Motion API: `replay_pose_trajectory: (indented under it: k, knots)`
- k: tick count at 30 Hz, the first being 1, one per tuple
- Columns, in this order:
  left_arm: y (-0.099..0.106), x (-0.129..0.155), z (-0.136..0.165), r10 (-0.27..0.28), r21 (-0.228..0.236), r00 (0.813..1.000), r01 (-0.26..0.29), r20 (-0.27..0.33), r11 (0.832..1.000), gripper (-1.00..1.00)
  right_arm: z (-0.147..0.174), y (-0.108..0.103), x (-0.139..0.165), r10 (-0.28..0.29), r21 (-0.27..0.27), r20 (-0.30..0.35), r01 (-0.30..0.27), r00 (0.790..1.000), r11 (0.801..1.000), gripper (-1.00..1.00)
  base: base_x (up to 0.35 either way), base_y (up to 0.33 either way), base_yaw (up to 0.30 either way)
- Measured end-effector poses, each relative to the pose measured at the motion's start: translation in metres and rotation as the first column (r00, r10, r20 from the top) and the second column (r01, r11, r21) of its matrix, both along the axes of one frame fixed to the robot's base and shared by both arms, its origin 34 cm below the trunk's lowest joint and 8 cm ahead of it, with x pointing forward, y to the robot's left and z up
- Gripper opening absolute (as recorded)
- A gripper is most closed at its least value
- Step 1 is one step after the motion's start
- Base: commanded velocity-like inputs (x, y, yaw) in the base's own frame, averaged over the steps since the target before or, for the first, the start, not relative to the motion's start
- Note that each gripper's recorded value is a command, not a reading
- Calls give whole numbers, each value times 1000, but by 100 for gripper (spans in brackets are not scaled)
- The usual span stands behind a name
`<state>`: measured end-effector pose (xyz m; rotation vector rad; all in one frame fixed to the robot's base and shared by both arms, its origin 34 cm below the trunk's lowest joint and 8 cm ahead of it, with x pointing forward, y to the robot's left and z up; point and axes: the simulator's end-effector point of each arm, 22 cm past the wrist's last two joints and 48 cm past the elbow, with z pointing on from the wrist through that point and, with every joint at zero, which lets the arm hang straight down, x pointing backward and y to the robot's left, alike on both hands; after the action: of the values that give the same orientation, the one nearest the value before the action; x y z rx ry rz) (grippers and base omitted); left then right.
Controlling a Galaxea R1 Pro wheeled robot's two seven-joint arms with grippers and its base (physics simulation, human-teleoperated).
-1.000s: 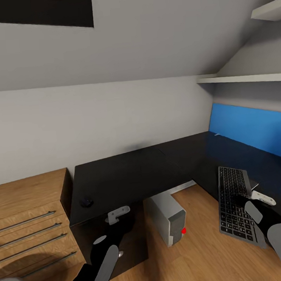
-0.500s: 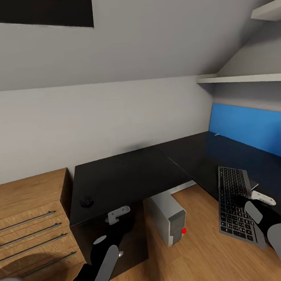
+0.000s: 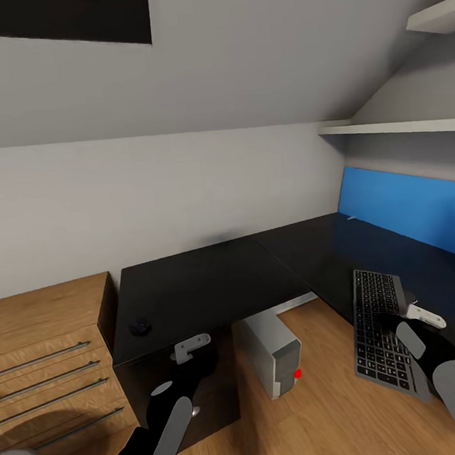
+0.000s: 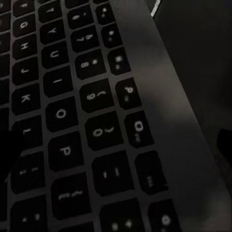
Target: In the bedroom, organize the workspace by keeping the computer under the desk, ensuring the monitor is on the desk, placing the keyboard on the desk next to the monitor, placing the mouse on the desk next to the keyboard, moving the folder from the swivel chair onto the desk next to the mouse, stacking the notebook on top of the folder with the pen on top of the notebook, and positioning the swivel chair next to the desk.
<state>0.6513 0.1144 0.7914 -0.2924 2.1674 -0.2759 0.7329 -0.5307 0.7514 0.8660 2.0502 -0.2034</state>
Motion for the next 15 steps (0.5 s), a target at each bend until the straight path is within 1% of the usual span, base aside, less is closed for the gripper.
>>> replay_pose_trajectory:
  k: [9, 15]
  knots:
    - [0, 0, -1, -1, 1, 1000, 1, -1, 1000, 100, 10, 4, 7, 11, 1, 16, -11, 1000, 1000, 100, 0, 0, 0]
    - [1, -2, -7, 0, 7, 1000, 0, -15, 1000, 100, 21, 12, 16, 28, 4, 36, -28, 999, 1000, 100, 0, 0, 0]
